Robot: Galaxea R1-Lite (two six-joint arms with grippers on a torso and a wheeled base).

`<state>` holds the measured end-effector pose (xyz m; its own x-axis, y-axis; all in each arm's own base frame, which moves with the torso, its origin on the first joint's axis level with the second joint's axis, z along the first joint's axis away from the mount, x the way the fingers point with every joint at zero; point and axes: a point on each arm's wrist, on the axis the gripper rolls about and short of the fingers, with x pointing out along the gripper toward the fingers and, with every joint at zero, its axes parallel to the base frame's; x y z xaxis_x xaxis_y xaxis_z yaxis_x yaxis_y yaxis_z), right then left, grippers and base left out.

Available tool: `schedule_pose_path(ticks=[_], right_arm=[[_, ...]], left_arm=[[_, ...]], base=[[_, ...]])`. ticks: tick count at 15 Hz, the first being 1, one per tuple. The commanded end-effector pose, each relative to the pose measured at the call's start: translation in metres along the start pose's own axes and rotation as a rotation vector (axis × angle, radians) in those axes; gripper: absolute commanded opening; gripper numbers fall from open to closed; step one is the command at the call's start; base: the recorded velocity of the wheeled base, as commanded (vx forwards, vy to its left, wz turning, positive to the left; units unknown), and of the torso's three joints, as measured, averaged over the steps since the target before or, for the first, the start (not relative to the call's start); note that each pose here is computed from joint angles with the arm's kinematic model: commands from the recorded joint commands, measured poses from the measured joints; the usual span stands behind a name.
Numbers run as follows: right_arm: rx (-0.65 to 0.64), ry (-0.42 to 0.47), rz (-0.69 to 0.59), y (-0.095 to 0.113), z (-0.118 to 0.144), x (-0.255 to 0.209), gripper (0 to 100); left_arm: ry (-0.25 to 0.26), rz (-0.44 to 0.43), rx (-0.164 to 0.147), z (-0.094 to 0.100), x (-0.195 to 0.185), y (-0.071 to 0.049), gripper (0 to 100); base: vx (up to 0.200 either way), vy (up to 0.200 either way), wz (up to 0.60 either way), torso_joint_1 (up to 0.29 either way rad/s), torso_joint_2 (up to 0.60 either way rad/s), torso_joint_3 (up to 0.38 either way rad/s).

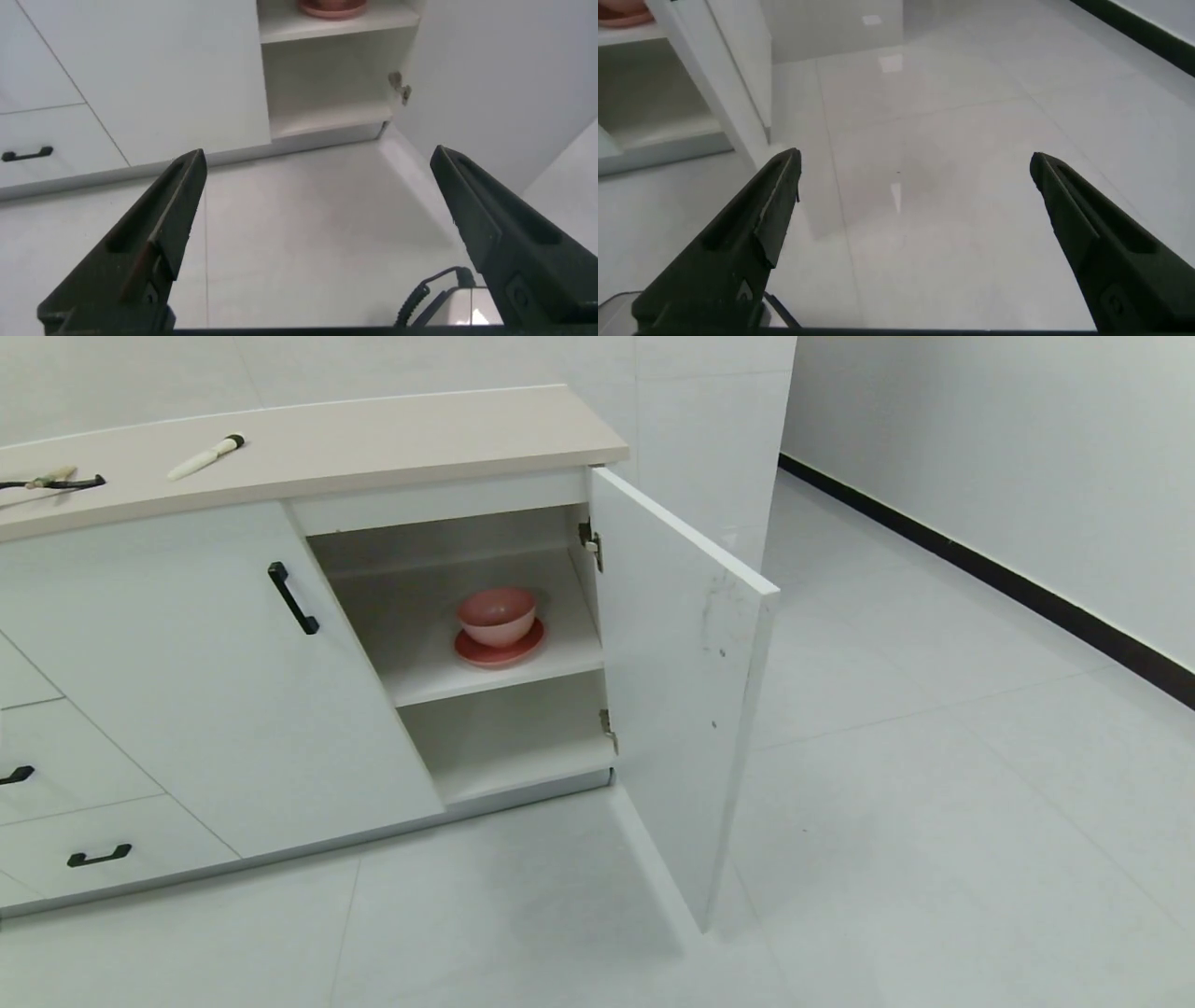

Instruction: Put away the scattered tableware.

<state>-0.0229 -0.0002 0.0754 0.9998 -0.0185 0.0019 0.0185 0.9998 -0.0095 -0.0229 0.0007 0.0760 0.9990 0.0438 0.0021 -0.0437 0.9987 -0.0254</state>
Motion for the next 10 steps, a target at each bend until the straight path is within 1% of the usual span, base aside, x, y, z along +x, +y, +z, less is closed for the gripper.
schedule_pose_path(ticks=[1, 6, 10], right_arm=[[0.002, 0.002, 0.000, 0.0000, 0.0000, 0.0001, 100], [0.002, 0.002, -0.001, 0.0000, 0.0000, 0.0001, 100], [0.003, 0.002, -0.001, 0.0000, 0.0000, 0.0001, 100]], left_arm=[[0.001, 0.001, -0.001, -0.0001, 0.0000, 0.0000, 100], [0.001, 0.001, -0.001, -0.0001, 0.0000, 0.0000, 100], [0.001, 0.001, 0.001, -0.0001, 0.0000, 0.0000, 100]], base=[[0.000, 0.000, 0.60, -0.002, 0.00, 0.007], [0.000, 0.000, 0.60, 0.003, 0.00, 0.005], [0.000, 0.000, 0.00, 0.000, 0.00, 0.000]])
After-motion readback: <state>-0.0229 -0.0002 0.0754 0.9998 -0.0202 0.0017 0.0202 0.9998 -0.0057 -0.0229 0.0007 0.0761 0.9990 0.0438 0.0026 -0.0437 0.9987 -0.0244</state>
